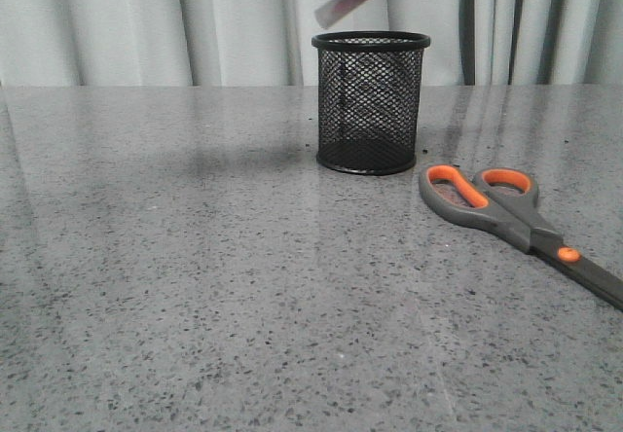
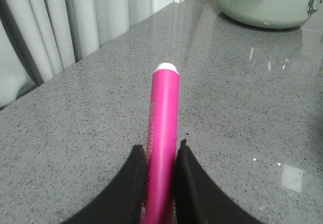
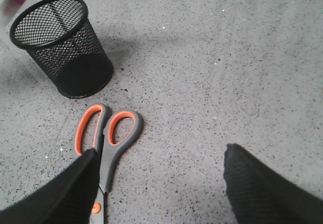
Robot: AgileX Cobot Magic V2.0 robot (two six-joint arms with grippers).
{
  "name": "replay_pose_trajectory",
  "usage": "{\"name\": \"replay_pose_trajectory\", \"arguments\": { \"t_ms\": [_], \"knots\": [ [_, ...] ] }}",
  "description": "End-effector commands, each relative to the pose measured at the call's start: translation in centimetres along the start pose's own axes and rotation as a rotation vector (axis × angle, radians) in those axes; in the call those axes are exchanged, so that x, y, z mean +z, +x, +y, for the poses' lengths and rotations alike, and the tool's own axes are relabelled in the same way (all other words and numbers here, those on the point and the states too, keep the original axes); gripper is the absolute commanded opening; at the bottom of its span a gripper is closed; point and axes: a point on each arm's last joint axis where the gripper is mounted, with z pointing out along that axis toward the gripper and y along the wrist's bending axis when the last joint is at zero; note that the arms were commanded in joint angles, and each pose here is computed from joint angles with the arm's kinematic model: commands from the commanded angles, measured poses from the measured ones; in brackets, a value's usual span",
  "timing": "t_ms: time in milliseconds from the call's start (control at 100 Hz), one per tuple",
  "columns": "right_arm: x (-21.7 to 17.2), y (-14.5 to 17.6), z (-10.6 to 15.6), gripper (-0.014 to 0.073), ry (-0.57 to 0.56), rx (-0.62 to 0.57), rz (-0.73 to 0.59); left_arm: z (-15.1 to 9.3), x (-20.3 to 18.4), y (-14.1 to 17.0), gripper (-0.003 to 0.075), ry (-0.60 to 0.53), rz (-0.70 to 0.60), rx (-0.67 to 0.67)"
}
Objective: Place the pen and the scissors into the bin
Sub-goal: 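Lift the pink marker with the left gripper toward the mesh cup, then drop the pink marker into the mesh cup and withdraw left gripper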
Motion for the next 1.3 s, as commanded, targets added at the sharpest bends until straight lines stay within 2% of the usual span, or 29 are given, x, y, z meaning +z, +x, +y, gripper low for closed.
{"name": "replay_pose_trajectory", "arguments": {
  "t_ms": [0, 380, 500, 670, 760, 940, 990, 1030, 1060, 1130, 1290],
  "knots": [
    [-0.5, -1.5, 0.0, 0.0474, 0.013, -0.011, -0.081, -0.4, -0.6, -3.1, -0.0019, 0.005, -0.099, 0.003],
    [-0.5, -1.5, 0.0, 0.0474, 0.013, -0.011, -0.081, 0.0, 0.2, -2.8, -0.0004, 0.013, -0.109, -0.02],
    [-0.5, -1.5, 0.0, 0.0474, 0.013, -0.011, -0.081, 0.0, 0.2, -2.8, 0.0113, 0.013, -0.108, -0.02],
    [-0.5, -1.5, 0.0, 0.0474, 0.013, -0.011, -0.081, 0.1, 0.1, -2.9, 0.0354, 0.008, -0.116, -0.032],
    [-0.5, -1.5, 0.0, 0.0474, 0.014, -0.011, -0.082, 0.6, -0.5, -3.2, 0.0393, -0.003, -0.127, -0.045],
    [-0.5, -1.8, -0.1, 0.0474, 0.025, -0.011, -0.108, 1.8, -3.4, -4.6, 0.0373, 0.004, -0.176, -0.032],
    [-0.5, -1.9, -0.1, 0.0474, 0.027, -0.007, -0.12, 2.3, -4.5, -5.0, 0.0323, -0.002, -0.182, -0.047],
    [-0.5, -1.9, 0.0, 0.0474, 0.019, 0.007, -0.125, 2.6, -5.6, -5.4, 0.0253, -0.013, -0.173, -0.044],
    [-0.5, -2.0, 0.0, 0.0474, 0.011, 0.02, -0.129, 2.7, -6.4, -5.6, 0.0192, -0.018, -0.159, -0.053],
    [-0.5, -2.1, 0.2, 0.0474, -0.007, 0.049, -0.139, 3.1, -8.4, -5.9, -0.0008, -0.043, -0.103, -0.049],
    [-0.6, -2.2, 0.3, 0.0474, -0.021, 0.075, -0.151, 3.0, -13.0, -6.6, -0.002, -0.161, 0.031, 0.011]
  ]
}}
